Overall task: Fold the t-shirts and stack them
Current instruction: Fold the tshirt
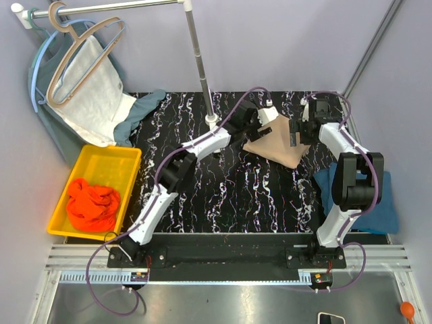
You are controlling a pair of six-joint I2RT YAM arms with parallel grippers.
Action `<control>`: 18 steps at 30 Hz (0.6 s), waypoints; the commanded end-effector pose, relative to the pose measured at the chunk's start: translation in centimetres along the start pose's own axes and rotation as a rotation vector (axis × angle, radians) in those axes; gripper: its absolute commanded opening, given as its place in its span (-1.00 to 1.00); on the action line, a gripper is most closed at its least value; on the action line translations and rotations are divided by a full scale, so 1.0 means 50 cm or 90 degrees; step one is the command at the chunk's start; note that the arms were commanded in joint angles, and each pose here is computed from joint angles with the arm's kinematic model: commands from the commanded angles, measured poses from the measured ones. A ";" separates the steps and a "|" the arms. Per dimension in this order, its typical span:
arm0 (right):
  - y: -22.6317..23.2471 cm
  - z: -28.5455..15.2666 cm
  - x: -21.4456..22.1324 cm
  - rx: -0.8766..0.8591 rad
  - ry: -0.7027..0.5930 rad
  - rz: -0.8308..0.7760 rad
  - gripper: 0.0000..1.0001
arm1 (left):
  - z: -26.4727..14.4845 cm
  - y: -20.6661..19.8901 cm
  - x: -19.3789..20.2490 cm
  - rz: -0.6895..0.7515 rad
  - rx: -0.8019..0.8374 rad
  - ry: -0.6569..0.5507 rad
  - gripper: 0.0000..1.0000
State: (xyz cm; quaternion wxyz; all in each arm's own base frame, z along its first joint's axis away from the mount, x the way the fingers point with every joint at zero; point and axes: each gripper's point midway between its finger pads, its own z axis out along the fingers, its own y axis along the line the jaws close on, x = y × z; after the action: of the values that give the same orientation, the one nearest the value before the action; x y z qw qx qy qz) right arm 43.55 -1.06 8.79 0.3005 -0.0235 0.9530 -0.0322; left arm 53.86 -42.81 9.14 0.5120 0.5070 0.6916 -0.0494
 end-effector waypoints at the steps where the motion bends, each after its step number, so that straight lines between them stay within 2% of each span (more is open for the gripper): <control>1: -0.019 -0.036 -0.022 0.032 -0.039 -0.015 0.99 | 0.011 -0.015 -0.080 -0.028 0.044 -0.084 0.98; 7: -0.021 -0.050 -0.013 0.035 -0.041 -0.016 0.99 | 0.008 -0.046 -0.074 -0.014 0.083 -0.067 0.98; 13: -0.020 -0.079 -0.003 0.030 -0.036 -0.036 0.99 | -0.013 -0.107 0.004 0.059 0.150 0.042 0.98; 18: -0.026 -0.125 -0.012 0.033 -0.053 -0.052 1.00 | -0.027 -0.139 0.049 0.088 0.181 0.098 0.98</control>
State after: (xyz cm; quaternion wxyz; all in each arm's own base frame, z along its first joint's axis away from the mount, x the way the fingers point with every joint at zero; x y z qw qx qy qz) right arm 41.23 -1.64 11.01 0.3112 -0.0419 0.9480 -0.0509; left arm 49.45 -44.29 5.19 0.4172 0.5893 0.6868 -0.0836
